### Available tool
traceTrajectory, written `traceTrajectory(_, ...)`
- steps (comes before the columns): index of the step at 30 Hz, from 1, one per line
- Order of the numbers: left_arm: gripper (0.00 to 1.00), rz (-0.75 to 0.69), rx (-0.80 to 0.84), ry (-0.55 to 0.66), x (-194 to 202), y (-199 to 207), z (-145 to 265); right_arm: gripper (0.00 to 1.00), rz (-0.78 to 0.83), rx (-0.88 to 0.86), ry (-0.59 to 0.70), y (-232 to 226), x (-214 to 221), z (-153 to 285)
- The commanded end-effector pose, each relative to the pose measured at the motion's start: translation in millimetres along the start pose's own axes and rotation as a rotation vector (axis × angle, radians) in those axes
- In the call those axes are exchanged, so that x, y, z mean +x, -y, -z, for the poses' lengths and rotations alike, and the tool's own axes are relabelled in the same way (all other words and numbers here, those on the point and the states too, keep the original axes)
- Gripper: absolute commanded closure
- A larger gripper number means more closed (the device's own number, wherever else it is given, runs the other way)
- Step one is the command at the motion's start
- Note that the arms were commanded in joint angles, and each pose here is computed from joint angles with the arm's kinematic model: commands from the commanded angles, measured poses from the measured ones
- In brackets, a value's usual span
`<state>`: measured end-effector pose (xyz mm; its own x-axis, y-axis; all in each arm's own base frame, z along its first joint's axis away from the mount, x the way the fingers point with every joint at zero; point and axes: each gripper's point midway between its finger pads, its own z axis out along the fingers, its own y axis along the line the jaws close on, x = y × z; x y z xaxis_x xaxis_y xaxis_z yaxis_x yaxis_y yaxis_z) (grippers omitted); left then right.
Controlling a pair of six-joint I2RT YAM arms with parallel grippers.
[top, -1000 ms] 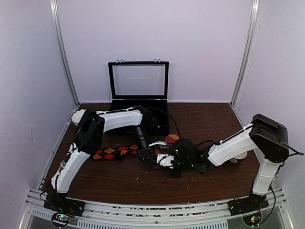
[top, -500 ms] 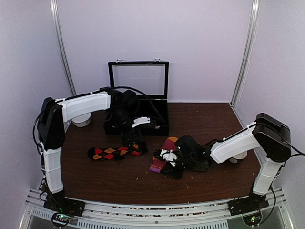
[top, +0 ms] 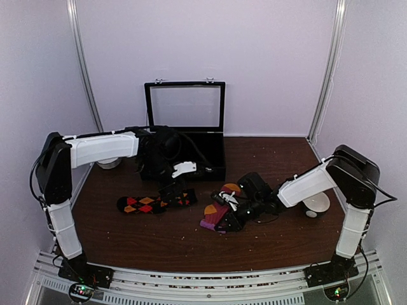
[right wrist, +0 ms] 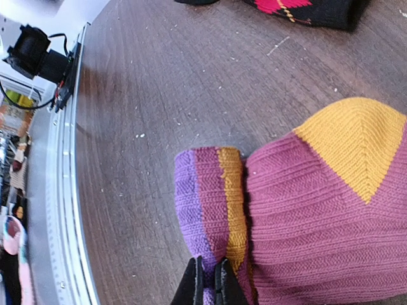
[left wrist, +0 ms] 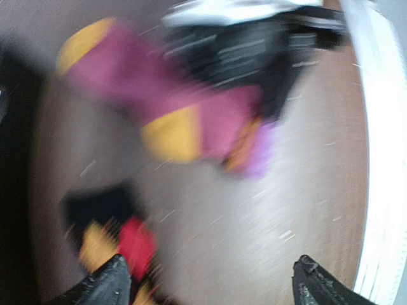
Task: Roll the socks
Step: Roll the sock at the center of the board.
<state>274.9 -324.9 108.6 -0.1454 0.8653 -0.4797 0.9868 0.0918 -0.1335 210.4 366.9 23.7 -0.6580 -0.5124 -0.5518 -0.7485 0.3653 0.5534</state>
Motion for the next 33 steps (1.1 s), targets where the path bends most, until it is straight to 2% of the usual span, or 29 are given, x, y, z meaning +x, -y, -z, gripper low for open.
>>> traceTrajectory(1,0.12,-0.169,0.145,0.056,-26,43,-25,1.0,-0.28,0.115,-0.227,40,82,-5)
traceTrajectory(4,0.18,-0.227,0.174,0.072,-37,53,-38,1.0,-0.326,0.118,-0.223,46,88,-3)
traceTrajectory(7,0.29,-0.252,0.211,0.07,-46,58,-51,1.0,-0.377,0.119,-0.201,53,89,1)
traceTrajectory(16,0.45,-0.252,0.234,0.018,-55,59,-86,1.0,-0.416,0.105,-0.19,58,86,5)
traceTrajectory(19,0.46,-0.257,0.211,0.014,-58,56,-91,1.0,-0.427,0.1,-0.203,59,87,4)
traceTrajectory(25,0.32,-0.265,0.136,-0.055,-48,42,-105,1.0,-0.453,0.098,-0.235,61,93,3)
traceTrajectory(27,0.31,-0.271,0.105,-0.069,-44,36,-108,1.0,-0.461,0.096,-0.235,62,94,3)
traceTrajectory(29,0.33,-0.278,0.085,-0.086,-41,31,-112,1.0,-0.467,0.092,-0.232,62,92,2)
traceTrajectory(33,0.44,-0.29,0.071,-0.103,-40,26,-118,1.0,-0.475,0.083,-0.223,62,85,0)
